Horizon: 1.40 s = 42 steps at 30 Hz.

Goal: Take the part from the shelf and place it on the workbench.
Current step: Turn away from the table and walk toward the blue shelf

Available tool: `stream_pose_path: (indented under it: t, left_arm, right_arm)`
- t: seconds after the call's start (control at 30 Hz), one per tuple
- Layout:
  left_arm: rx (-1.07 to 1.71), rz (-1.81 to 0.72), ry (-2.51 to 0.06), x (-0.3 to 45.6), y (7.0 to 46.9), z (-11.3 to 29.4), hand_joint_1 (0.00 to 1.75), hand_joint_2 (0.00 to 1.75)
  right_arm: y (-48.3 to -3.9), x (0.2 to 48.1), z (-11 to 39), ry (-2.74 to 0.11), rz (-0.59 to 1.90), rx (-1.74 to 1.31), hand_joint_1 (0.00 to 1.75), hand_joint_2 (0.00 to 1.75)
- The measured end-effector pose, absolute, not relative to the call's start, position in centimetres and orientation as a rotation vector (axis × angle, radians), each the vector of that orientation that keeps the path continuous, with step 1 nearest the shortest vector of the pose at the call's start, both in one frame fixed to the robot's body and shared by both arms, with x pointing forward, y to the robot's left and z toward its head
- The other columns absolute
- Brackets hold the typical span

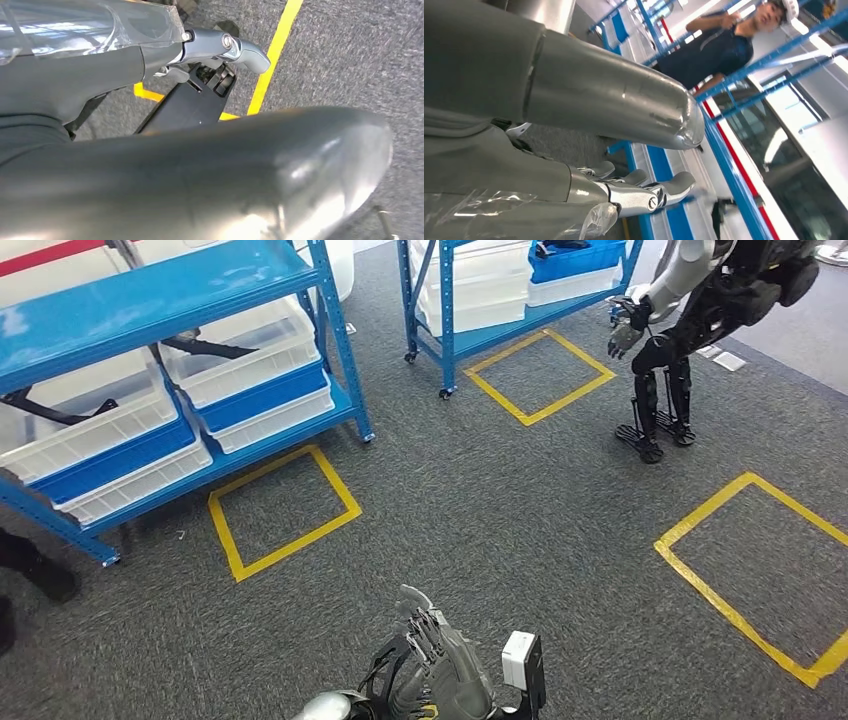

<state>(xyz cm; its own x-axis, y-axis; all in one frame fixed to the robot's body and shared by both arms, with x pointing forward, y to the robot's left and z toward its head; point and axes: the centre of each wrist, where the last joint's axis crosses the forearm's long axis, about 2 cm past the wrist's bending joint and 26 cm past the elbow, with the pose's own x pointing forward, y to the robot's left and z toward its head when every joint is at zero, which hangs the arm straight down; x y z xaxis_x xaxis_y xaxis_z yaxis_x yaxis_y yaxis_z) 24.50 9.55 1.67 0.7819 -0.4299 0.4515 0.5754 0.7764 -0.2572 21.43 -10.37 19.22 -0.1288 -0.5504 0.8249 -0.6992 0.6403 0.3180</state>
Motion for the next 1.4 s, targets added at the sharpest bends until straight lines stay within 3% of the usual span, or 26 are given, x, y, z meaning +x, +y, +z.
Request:
stream_pose_path:
  t: [0.73,1.4]
  left_arm:
    - [-0.426,-0.493,-0.356,24.4,9.6,1.6,0.00,0.00]
    - [-0.426,-0.460,-0.307,23.6,9.5,1.0,0.00,0.00]
  right_arm:
    - [-10.4,21.2,17.7,-1.755,0.309,0.914,0.00,0.00]
    - [-11.3,20.3,8.0,-1.338,0.599,0.739,0.00,0.00]
